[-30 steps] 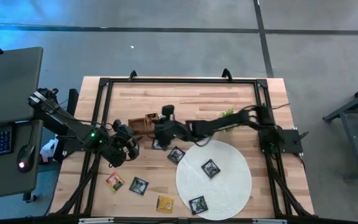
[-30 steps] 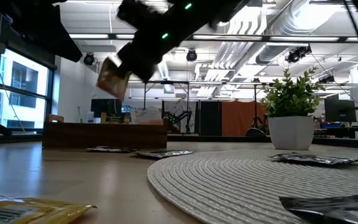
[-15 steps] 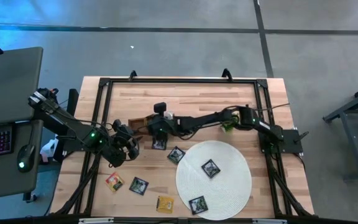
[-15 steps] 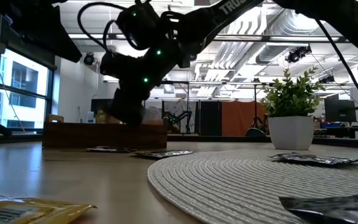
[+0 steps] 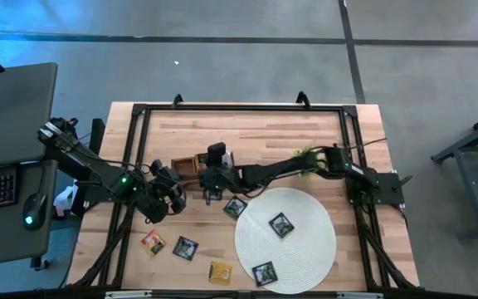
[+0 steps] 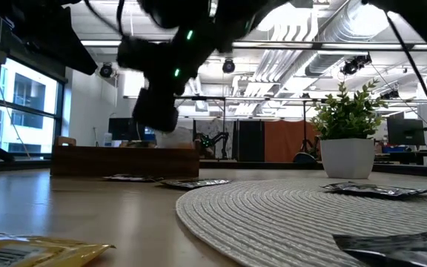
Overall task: Pick & Place Tea
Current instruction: Put the violet tea bag into the left section of the wooden organizer
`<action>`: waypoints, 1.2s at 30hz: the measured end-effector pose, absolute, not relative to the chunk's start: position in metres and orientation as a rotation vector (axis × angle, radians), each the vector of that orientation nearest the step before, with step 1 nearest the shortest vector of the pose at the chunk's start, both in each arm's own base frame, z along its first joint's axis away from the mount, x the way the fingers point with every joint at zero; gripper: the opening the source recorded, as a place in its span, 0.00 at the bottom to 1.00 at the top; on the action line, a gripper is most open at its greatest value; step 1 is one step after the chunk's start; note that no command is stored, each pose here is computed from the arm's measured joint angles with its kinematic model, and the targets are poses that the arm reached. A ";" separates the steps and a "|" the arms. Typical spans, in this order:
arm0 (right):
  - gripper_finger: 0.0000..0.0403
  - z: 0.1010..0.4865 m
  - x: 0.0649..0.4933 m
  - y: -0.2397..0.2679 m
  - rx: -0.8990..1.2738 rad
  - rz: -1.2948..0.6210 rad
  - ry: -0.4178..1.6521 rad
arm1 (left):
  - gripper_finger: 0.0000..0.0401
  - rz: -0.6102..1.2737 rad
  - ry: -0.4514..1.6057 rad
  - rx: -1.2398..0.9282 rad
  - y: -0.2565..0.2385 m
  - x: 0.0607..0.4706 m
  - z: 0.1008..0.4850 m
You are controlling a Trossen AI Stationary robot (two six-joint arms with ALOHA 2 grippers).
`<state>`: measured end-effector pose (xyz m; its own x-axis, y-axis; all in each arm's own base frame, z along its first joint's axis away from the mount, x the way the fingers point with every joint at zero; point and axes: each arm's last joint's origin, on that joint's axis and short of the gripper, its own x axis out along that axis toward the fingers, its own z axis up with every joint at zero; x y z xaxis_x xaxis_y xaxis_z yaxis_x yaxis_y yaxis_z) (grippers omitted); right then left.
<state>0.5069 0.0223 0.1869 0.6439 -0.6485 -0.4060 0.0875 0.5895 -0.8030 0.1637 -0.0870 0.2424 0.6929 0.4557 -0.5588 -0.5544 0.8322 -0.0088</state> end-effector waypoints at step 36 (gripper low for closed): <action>0.29 0.192 0.347 0.224 0.294 0.500 1.124 | 0.34 0.526 0.547 -0.239 -0.091 0.168 0.245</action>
<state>0.3471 0.2245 0.1919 0.3385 0.5216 -0.7832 -0.2324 0.8529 0.4675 0.1684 -0.0910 0.2454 0.7270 0.4104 -0.5506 -0.5344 0.8416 -0.0783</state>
